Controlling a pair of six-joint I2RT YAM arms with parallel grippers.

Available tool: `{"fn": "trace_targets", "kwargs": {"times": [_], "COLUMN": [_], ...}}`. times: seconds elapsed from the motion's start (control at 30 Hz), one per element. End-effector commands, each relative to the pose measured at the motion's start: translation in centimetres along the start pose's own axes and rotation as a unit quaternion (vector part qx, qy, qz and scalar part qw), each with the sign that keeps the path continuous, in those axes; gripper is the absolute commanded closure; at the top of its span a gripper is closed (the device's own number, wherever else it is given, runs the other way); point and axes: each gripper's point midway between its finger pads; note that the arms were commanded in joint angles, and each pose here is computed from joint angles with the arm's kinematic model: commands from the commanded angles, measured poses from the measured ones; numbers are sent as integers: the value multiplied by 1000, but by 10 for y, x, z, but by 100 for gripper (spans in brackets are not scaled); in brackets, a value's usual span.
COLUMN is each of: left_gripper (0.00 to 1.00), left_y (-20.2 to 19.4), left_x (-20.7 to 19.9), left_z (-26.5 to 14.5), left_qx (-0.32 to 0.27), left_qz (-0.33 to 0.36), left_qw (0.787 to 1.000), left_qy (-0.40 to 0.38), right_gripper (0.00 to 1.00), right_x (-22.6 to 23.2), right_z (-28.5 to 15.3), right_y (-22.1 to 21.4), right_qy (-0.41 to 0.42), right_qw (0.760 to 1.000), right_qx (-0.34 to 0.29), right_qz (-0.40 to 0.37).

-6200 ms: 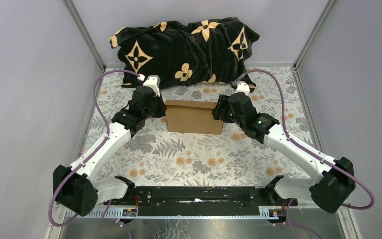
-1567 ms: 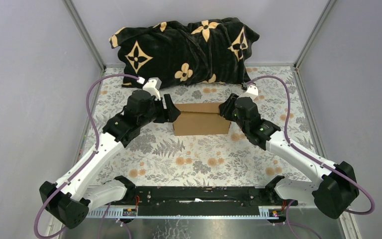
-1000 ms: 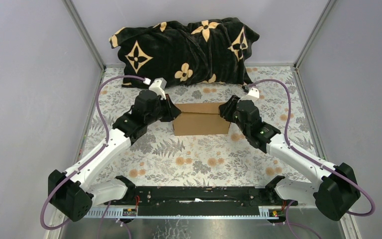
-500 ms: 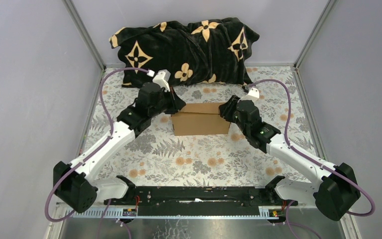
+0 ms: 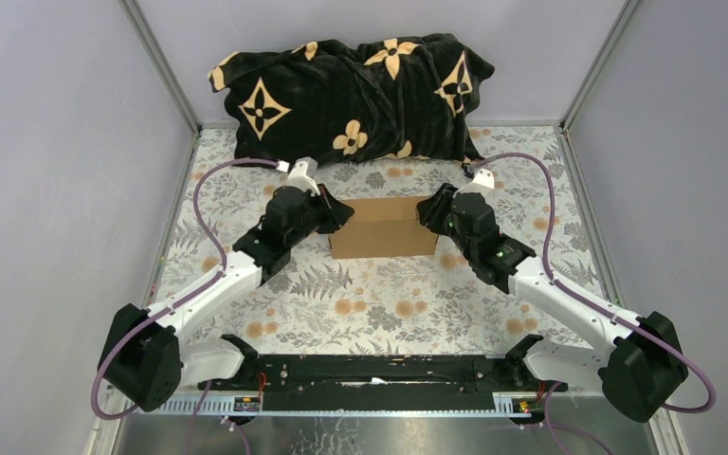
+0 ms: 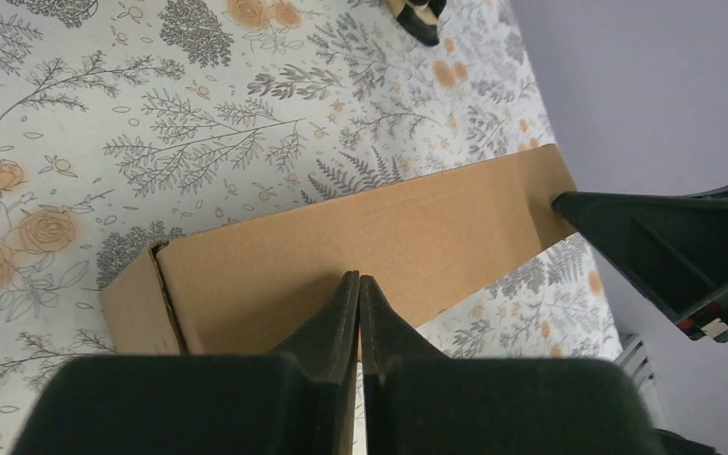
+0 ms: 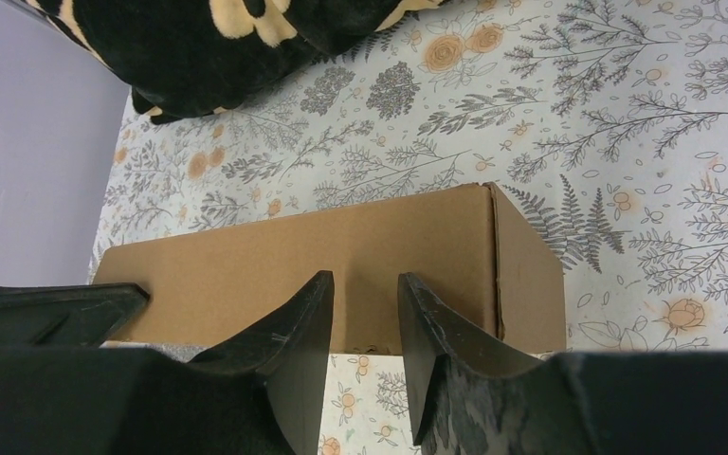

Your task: Fold the paper box

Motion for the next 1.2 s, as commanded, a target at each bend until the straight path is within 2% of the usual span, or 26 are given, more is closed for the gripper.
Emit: {"fn": "trace_targets", "kwargs": {"times": [0.0, 0.13, 0.37, 0.5, 0.73, 0.93, 1.17], "left_gripper": [93, 93, 89, 89, 89, 89, 89], "left_y": [-89, -92, -43, -32, -40, -37, -38], "left_x": [47, 63, 52, 48, 49, 47, 46], "left_z": [-10, -20, -26, -20, -13, -13, -12], "left_qx": [94, 95, 58, 58, 67, 65, 66], "left_qz": [-44, -38, -10, -3, -7, -6, -7], "left_qw": [991, 986, 991, 991, 991, 992, 992], "left_qy": [84, 131, 124, 119, 114, 110, 106], "right_gripper": [60, 60, 58, 55, 57, 63, 75], "right_x": [-83, -84, -69, -41, -11, -9, -21], "right_z": [-14, -15, -17, -23, -37, -39, -30], "right_y": [-67, -68, -56, -30, 16, 25, 9], "right_qy": [-119, -120, -100, -64, -56, -69, -85], "right_qw": [984, 984, 987, 992, 991, 988, 984], "right_qx": [122, 123, 112, 83, 40, 35, 63], "right_qz": [-56, -55, -58, -69, -113, -136, -142]}}
Point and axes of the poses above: each gripper's point midway between its finger pads, its own z axis out along the fingers, its own x axis along the line the jaws close on, y = z × x, and after that the axes turned 15 degrees about z, right-handed
